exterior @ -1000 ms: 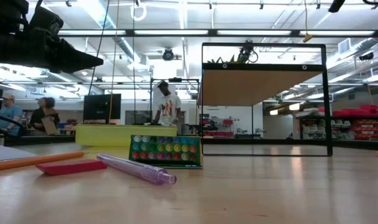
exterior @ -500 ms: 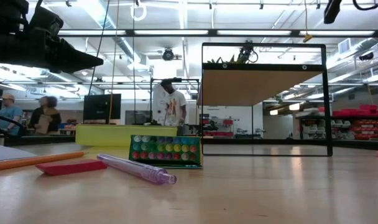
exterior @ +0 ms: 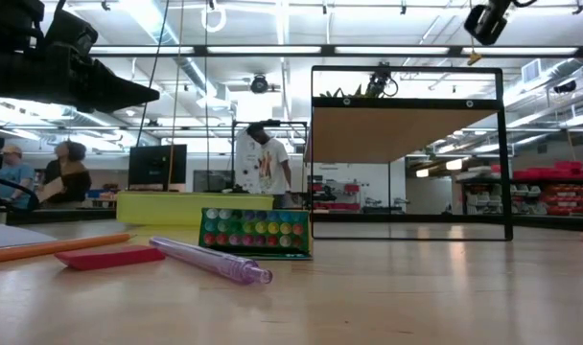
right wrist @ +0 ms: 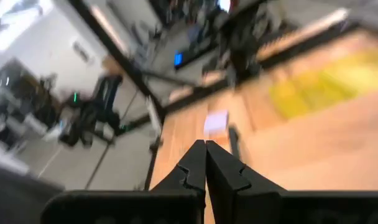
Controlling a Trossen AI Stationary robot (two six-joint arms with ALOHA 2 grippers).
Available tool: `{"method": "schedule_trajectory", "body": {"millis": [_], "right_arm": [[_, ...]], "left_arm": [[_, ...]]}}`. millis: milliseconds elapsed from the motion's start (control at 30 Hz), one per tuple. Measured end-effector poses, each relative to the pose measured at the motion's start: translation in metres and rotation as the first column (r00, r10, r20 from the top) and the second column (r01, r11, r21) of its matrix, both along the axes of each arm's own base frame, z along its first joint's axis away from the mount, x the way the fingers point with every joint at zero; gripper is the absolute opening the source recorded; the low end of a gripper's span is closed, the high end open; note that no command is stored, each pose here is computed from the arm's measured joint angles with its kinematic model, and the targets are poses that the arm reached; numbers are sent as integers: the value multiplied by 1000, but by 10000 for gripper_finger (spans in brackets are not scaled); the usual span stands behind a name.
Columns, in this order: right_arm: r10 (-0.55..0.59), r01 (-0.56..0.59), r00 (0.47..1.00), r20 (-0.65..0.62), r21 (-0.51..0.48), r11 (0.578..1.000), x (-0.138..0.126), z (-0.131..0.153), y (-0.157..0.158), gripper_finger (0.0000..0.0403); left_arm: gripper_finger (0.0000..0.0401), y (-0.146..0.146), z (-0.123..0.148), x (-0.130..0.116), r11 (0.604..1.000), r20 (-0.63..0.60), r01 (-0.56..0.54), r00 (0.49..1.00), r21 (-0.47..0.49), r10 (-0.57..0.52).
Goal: Pack school essentials
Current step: Put the orange pencil into the yellow supply box
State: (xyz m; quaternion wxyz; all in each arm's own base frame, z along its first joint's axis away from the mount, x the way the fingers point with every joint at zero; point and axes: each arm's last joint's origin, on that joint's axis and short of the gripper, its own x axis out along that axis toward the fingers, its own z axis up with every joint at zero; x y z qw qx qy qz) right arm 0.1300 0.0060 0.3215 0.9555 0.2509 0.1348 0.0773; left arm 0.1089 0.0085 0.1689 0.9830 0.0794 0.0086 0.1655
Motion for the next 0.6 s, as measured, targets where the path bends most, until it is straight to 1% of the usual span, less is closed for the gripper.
{"method": "schedule_trajectory", "body": {"millis": [133,233,433,500,600], "right_arm": [[75,-76,989,-126,0,997,7,-9,5,25],[112,-119,975,-193,-24,993,8,-11,10,40],[203,-231,949,-243,-90,969,11,-12,21,72],[217,-254,936,-277,-105,961,12,-16,24,82],[237,-285,925,-297,-129,950,14,-18,28,98]], "left_arm": [[30,0,0,0,1000,-1,0,1000,0,0],[35,0,0,0,1000,-1,0,1000,0,0],[37,0,0,0,1000,0,0,1000,0,0],[34,0,0,0,1000,0,0,1000,0,0],[29,0,0,0,1000,0,0,1000,0,0]]}}
